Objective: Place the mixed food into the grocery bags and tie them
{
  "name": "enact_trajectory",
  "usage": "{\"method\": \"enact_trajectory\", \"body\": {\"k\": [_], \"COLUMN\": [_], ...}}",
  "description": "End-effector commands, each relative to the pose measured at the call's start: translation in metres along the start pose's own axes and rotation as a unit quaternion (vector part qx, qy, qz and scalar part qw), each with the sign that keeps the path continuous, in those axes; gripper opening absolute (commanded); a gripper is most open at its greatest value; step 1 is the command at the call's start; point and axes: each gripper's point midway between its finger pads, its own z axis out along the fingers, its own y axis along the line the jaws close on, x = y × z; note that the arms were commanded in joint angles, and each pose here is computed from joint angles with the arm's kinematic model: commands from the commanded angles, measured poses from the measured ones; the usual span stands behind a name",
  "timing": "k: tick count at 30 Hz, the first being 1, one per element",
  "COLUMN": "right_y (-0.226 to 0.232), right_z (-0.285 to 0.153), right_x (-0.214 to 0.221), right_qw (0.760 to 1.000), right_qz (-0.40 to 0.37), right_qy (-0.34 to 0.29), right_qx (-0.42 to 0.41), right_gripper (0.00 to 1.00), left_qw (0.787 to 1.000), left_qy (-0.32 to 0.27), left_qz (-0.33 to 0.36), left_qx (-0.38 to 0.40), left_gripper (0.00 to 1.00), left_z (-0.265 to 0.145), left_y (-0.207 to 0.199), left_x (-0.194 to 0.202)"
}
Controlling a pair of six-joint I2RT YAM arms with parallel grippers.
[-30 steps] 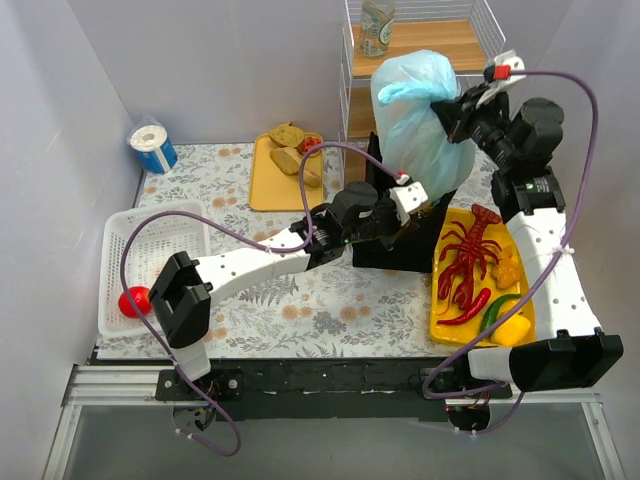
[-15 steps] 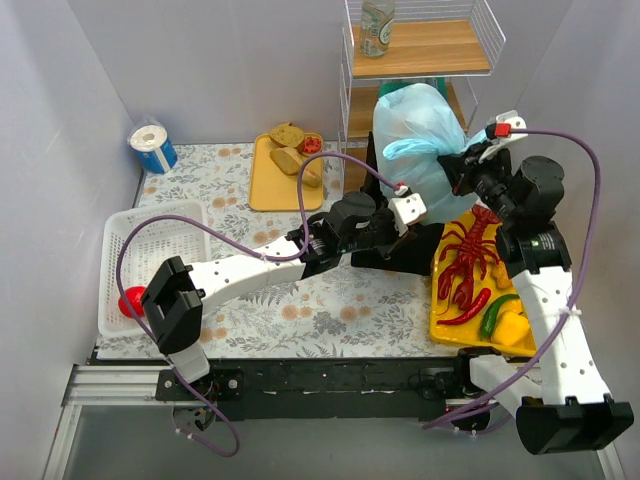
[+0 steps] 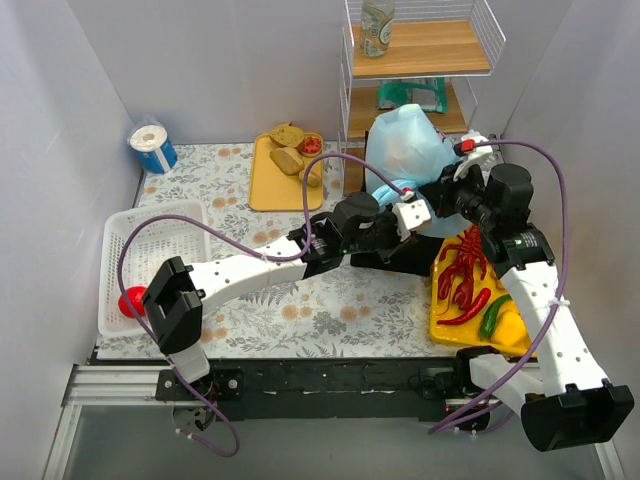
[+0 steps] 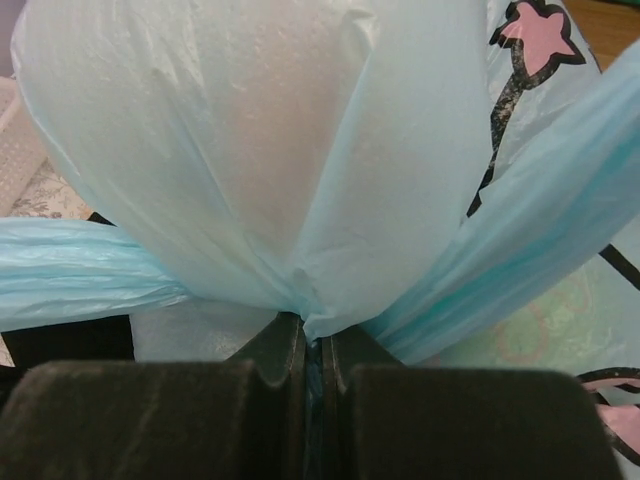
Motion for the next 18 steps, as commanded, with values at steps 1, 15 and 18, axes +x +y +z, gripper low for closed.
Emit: {"method": "enact_trajectory", "body": {"k": [1,15,18], "right_y": [-0.012,0.000,-0.006], "right_z": [-0.003,0.021,0.022], "right_x": [0.120,0.182,0.204], "right_qw": [0.979,0.961,0.951], "right_qz": [0.044,0.047,0.051], "right_qy": [0.192,0.271,0.300], "right_qx": [0.047,0.032,0.048], "right_gripper": [0.01,0.01,0.01], "left_qw": [0.997,0.994,0.993], "left_qy": [-0.072,-0.098,-0.106], "left_qz": [0.028,0.046,0.055], "left_qx": [-0.004,-0.001,0.002], "left_gripper": [0.00,0.00,0.00], "left_z": [-0.016,-0.019,-0.023], "left_y": [0.006,0.007,0.006], "left_x": [-0.067,-0.087,-0.096]}}
